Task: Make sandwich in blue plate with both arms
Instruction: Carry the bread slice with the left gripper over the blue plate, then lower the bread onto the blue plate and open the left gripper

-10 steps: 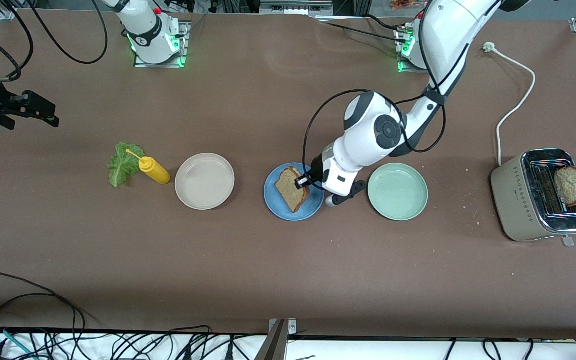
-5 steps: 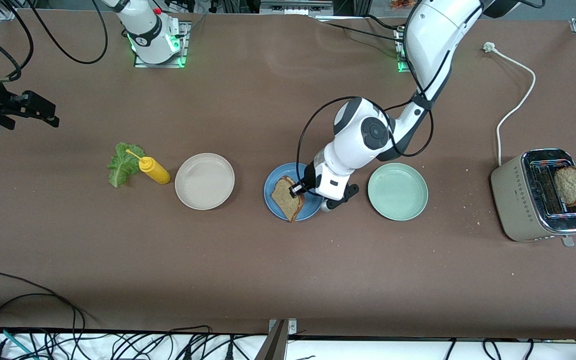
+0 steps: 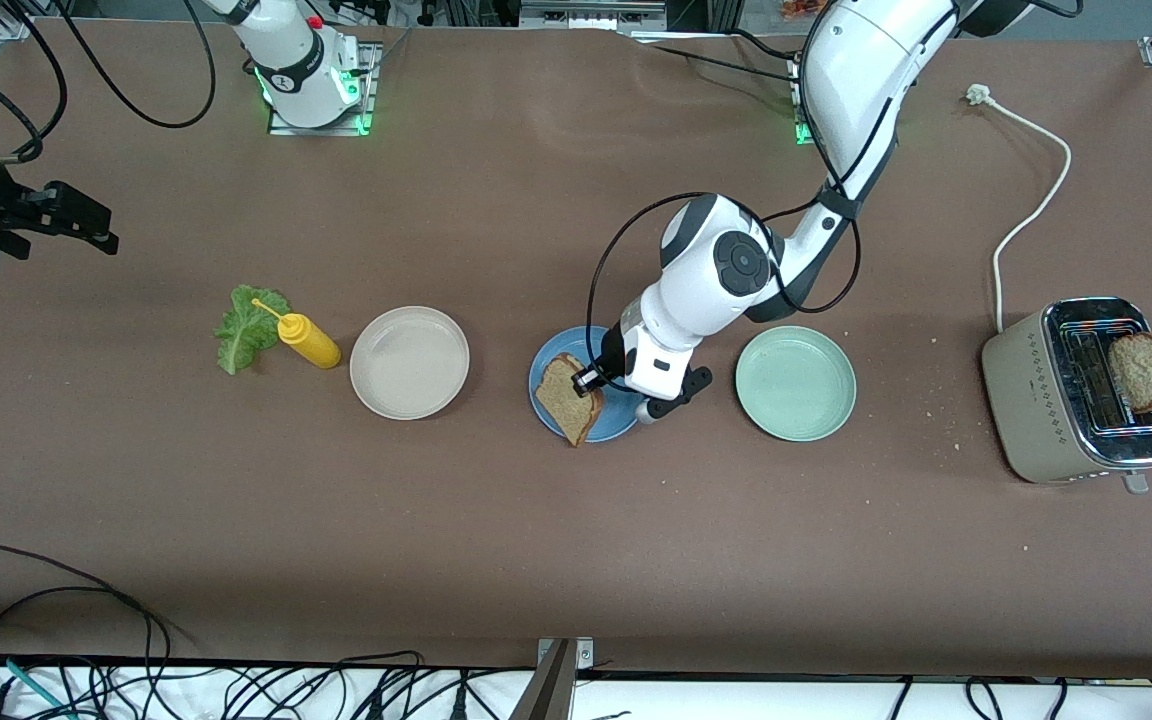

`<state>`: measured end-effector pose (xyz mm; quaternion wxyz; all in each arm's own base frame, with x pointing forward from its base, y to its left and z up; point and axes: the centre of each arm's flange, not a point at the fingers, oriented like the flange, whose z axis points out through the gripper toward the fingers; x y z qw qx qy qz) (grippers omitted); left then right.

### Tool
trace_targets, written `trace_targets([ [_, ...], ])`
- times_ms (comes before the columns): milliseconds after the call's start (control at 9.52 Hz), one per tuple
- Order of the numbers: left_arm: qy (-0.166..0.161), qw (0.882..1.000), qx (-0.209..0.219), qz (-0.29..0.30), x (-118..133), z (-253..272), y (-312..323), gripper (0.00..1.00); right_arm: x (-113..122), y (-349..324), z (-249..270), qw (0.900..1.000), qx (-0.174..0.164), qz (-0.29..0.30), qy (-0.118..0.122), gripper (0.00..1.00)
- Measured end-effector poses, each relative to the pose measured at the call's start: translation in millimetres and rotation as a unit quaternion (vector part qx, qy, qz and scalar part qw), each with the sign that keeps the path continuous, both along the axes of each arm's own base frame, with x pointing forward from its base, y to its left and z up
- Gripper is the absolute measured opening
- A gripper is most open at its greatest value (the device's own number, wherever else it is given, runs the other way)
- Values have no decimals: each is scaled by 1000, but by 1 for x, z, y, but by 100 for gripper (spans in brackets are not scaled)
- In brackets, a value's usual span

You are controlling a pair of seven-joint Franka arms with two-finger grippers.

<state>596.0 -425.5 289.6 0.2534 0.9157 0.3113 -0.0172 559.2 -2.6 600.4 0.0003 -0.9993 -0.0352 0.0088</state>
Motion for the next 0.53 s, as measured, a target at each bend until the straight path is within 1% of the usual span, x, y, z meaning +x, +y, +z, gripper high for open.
trace_targets([
  [315,0,1000,-1,1,0,1,-1,10,0,0,0,1000,0,0,0,100],
  [525,8,1000,3,-5,-4,-2,-4,10,0,0,0,1000,0,0,0,100],
])
